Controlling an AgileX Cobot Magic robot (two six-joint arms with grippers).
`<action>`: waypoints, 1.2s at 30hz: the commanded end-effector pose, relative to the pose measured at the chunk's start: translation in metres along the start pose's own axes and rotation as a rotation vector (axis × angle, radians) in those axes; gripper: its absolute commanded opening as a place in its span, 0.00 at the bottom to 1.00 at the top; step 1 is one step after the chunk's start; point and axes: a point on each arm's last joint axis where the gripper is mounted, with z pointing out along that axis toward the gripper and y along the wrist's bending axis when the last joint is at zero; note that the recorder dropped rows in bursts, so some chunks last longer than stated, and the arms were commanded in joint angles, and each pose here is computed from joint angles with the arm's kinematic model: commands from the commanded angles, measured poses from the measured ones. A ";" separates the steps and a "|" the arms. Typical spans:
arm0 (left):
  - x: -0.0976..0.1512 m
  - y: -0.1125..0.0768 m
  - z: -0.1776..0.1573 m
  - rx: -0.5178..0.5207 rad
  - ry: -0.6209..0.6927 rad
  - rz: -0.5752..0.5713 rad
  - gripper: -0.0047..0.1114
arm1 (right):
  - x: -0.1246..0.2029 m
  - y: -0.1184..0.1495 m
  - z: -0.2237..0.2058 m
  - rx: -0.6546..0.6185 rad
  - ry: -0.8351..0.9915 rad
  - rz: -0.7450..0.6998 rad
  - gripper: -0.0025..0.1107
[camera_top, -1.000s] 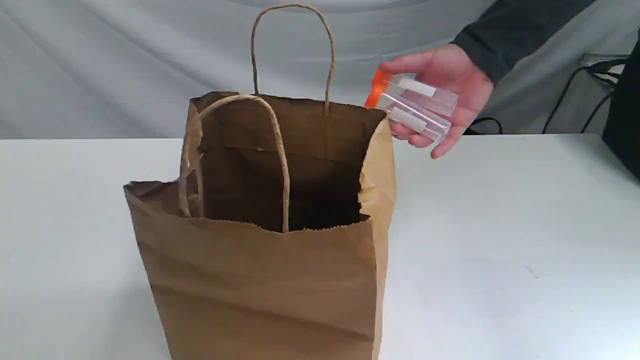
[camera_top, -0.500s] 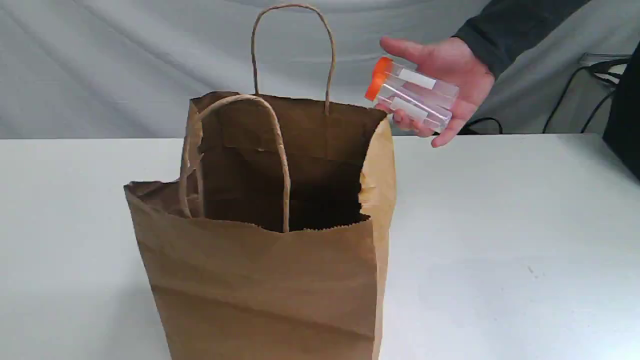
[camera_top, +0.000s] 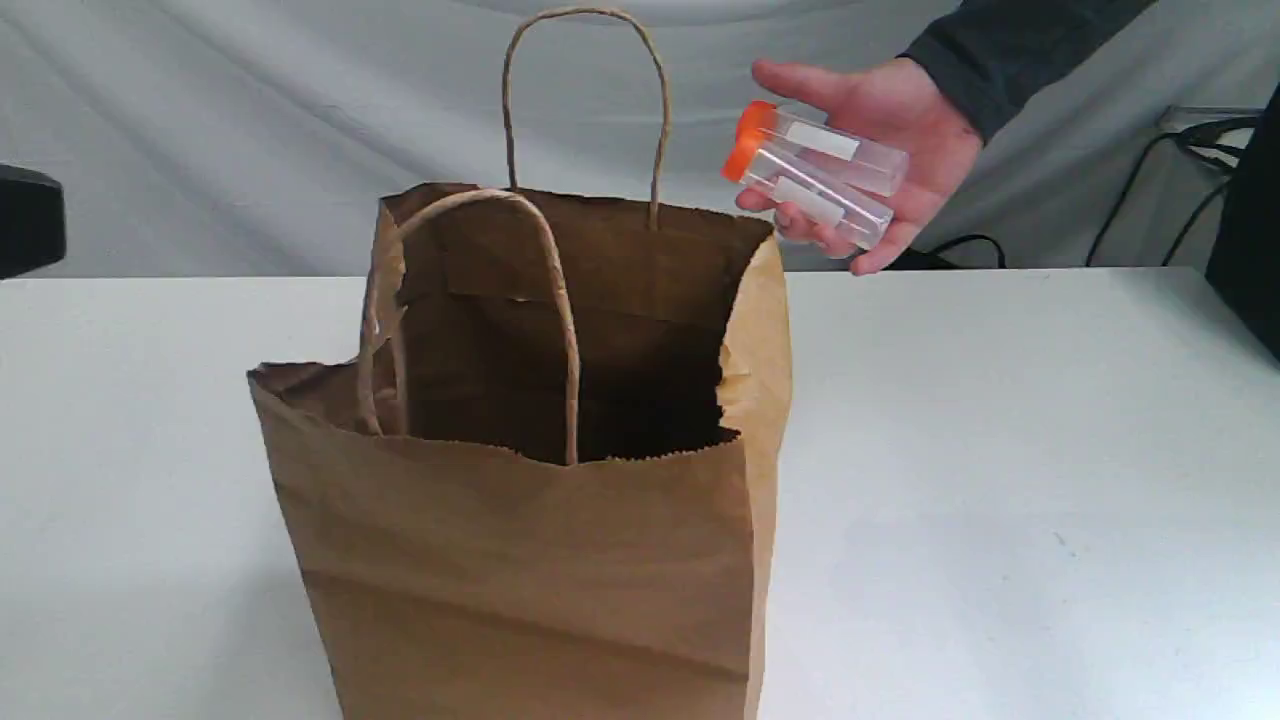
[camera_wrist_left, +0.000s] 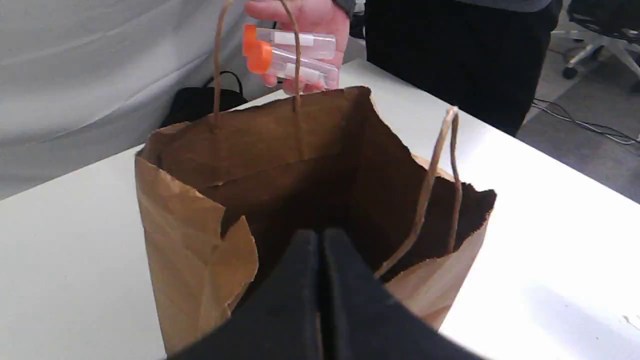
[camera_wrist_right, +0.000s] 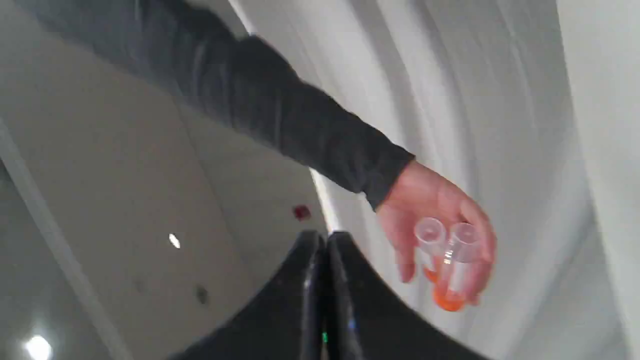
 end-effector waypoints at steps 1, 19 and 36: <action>-0.003 0.007 0.009 0.037 -0.010 -0.004 0.04 | -0.010 0.001 -0.001 -0.028 -0.108 0.172 0.02; -0.021 0.014 0.066 0.248 0.034 0.107 0.21 | -0.013 0.002 -0.001 -0.040 -0.139 0.170 0.02; -0.013 0.008 0.067 0.242 0.173 0.212 0.42 | -0.013 0.002 -0.001 -0.040 -0.139 0.159 0.02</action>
